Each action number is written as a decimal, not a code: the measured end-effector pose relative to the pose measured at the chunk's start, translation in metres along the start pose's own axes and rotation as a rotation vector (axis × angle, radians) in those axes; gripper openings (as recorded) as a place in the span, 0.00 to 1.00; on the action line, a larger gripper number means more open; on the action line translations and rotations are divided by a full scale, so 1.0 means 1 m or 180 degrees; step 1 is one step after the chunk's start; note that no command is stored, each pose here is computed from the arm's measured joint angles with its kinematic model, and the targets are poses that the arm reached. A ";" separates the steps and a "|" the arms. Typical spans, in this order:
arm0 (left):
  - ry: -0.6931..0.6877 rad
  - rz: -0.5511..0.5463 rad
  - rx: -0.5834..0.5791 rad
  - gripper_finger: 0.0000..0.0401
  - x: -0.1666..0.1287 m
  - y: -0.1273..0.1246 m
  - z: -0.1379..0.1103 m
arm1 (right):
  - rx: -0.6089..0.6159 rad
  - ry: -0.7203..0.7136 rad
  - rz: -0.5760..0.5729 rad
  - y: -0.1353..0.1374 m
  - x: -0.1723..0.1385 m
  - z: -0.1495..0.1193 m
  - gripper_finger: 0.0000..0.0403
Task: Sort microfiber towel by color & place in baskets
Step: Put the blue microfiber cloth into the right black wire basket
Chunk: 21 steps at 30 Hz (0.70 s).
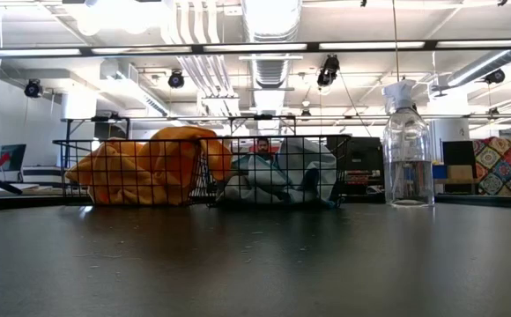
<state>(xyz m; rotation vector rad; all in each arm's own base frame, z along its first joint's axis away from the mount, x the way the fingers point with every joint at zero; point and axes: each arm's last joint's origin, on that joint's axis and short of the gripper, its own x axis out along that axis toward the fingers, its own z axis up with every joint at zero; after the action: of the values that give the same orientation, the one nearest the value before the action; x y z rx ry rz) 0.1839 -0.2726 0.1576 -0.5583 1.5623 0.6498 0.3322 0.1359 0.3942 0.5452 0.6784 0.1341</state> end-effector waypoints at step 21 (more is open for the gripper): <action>-0.0055 -0.0160 -0.0203 0.26 0.010 0.000 0.001 | -0.0001 0.0003 -0.0006 0.000 0.000 0.000 0.31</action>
<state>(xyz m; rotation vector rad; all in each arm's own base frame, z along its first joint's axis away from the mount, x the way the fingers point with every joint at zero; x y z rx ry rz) 0.1837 -0.2713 0.1474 -0.6361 1.5109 0.6665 0.3323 0.1359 0.3936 0.5441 0.6798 0.1328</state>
